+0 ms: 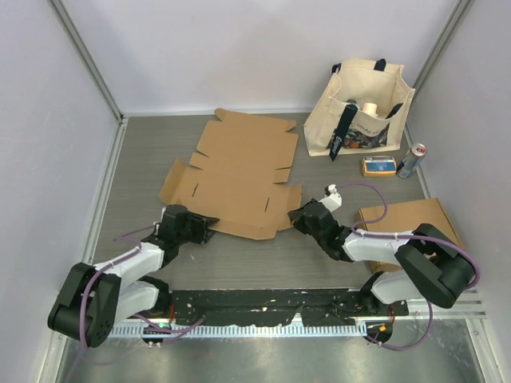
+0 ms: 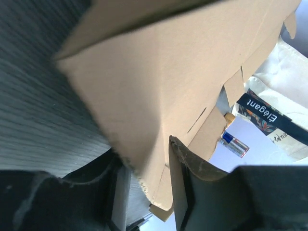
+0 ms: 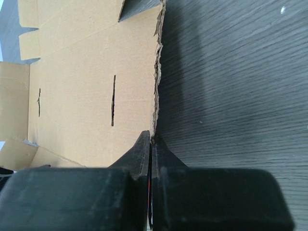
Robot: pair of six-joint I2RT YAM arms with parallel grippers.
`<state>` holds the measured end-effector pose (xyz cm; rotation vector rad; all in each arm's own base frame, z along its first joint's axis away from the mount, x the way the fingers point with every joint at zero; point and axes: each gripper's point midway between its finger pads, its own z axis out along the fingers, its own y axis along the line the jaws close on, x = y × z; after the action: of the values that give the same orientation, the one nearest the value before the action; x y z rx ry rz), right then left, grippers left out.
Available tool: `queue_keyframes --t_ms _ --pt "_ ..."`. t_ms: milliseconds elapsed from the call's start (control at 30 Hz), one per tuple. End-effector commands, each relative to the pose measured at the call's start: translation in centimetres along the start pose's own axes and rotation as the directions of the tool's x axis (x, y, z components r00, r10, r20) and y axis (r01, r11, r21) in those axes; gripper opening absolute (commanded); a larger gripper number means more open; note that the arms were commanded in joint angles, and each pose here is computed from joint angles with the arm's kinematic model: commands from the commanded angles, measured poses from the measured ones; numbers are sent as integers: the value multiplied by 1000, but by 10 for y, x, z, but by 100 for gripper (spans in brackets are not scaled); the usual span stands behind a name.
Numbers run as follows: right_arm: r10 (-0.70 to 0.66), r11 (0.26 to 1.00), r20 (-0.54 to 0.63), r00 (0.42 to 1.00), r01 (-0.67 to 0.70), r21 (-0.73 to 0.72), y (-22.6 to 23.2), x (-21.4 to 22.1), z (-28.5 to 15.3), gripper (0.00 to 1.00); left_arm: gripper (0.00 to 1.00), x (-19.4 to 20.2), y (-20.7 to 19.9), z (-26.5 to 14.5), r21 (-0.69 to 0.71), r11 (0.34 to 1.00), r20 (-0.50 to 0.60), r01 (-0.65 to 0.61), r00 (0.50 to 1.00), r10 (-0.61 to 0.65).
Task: Fold the paper box
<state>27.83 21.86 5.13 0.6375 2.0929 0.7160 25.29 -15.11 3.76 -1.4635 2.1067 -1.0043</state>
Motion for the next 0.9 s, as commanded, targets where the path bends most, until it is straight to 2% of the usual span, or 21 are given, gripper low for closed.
queue_keyframes --t_ms 0,133,167,200,233,267,300,333,367,400,433,467,500,567,600,633,700,733,767,833,867 --pt "-5 998 -22 1000 4 -58 12 7 -1 1 35 -9 -25 -4 116 988 63 -101 994 94" --pt "-69 983 -122 990 47 -177 32 33 -13 3 14 -31 -39 -20 137 950 218 -280 944 246" --pt "-129 966 -139 982 93 -241 41 37 -17 7 1 -34 -28 -25 73 946 227 -317 929 294" --pt "-178 950 -155 972 128 -285 49 39 -24 14 0 -41 -41 -37 51 909 272 -414 882 386" --pt "-238 925 -178 955 166 -343 68 40 -31 29 0 -42 -57 -56 79 882 310 -464 853 421" --pt "-372 900 -211 904 295 -320 53 45 -34 38 0 -45 -41 -67 -7 868 294 -497 828 477" --pt "-433 877 -218 875 352 -328 56 43 -40 45 0 -50 -59 -87 -15 820 338 -573 768 543" --pt "-476 839 -153 866 395 -375 90 20 -52 59 0 -50 -69 -110 16 793 374 -609 740 560" --pt "-548 805 -209 810 442 -395 86 25 -65 64 0 -48 -75 -130 11 766 377 -642 712 592" --pt "-620 754 -198 759 507 -418 89 19 -74 65 0 -43 -81 -146 34 736 385 -677 688 615" --pt "-643 709 -119 757 529 -467 125 -5 -94 69 1 -41 -89 -167 58 689 419 -722 645 640" --pt "-678 690 -162 717 546 -474 121 -4 -107 70 1 -39 -97 -190 75 668 440 -740 626 644" --pt "-726 630 -119 677 586 -509 130 -12 -119 71 1 -37 -102 -204 90 648 460 -756 609 646" --pt "-759 547 -39 650 603 -581 162 -33 -153 73 0 -27 -119 -238 127 553 487 -824 537 689" --pt "-789 481 26 613 644 -595 171 -41 -160 76 0 -22 -124 -246 134 510 484 -850 505 715" --pt "-787 438 99 609 664 -607 191 -56 -172 77 0 -13 -128 -253 145 438 470 -887 451 758" --pt "-795 357 187 577 695 -624 215 -67 -178 77 0 -2 -141 -268 160 353 449 -922 387 806" --pt "-784 278 294 547 732 -622 243 -84 -189 77 0 8 -140 -271 188 301 415 -935 354 839" --pt "-779 243 333 530 747 -619 256 -87 -186 77 0 9 -152 -278 173 229 419 -958 282 863" --pt "-734 94 487 473 782 -616 296 -101 -201 76 0 15 -154 -284 177 161 387 -971 219 896" --pt "-718 43 529 452 787 -615 309 -102 -204 76 0 23 -164 -298 201 77 406 -977 155 901"
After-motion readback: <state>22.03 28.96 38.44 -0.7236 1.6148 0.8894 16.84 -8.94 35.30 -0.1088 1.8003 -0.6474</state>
